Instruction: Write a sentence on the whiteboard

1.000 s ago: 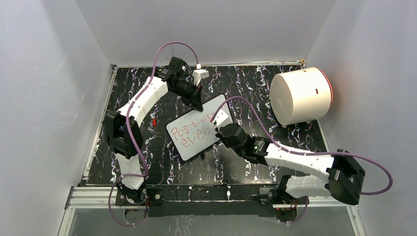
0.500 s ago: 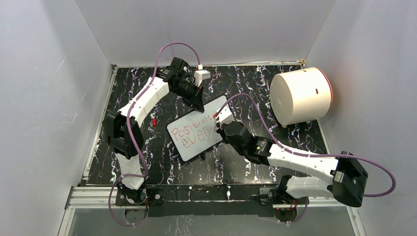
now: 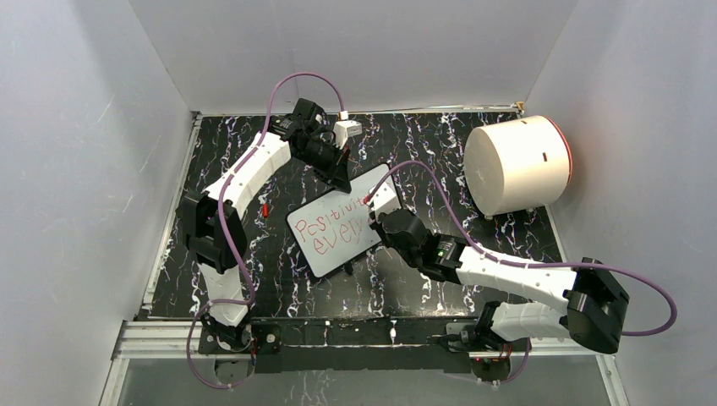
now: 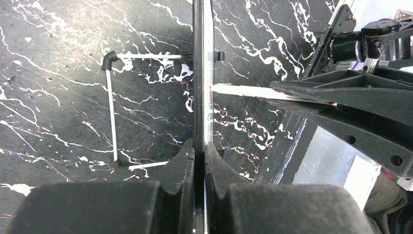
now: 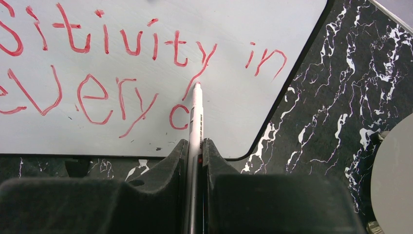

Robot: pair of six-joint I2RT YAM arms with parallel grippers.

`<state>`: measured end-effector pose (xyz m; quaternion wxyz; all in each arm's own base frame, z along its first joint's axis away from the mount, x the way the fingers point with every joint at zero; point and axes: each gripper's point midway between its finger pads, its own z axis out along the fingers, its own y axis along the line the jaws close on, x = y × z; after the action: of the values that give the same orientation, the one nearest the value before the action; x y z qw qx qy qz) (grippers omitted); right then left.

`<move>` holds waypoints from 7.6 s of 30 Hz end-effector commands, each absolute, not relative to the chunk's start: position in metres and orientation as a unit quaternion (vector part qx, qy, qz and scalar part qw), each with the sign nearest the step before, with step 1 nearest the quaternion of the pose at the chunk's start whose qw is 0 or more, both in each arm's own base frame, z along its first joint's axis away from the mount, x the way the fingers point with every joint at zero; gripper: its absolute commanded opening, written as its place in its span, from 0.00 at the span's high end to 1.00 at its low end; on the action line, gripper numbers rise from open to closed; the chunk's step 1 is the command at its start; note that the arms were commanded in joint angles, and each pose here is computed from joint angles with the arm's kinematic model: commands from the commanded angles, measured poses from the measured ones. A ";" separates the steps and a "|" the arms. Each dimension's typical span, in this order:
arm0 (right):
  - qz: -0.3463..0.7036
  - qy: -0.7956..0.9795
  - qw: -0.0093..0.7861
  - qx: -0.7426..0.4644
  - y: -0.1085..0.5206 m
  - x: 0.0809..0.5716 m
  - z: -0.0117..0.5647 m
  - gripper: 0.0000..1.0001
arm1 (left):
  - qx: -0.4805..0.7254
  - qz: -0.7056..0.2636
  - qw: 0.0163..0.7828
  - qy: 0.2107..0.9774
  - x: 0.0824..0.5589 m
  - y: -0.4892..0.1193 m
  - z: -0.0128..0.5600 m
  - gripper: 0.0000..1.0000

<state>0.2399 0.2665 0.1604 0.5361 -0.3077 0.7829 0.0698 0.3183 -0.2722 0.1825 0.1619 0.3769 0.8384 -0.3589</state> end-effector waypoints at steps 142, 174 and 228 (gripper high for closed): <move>0.087 0.810 0.496 -0.302 0.260 0.226 0.134 1.00 | 0.391 -0.326 0.108 0.854 0.304 -0.266 0.153 1.00; 0.064 0.799 0.540 -0.255 0.249 0.243 0.152 1.00 | 0.391 -0.326 0.108 0.854 0.304 -0.266 0.153 1.00; 0.080 0.797 0.549 -0.238 0.230 0.236 0.163 1.00 | 0.393 -0.318 0.115 0.855 0.308 -0.268 0.156 1.00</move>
<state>0.2269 0.2257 0.1515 0.5253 -0.2569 0.8075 0.0774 0.3197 -0.2746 0.1817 0.1543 0.3758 0.8385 -0.3632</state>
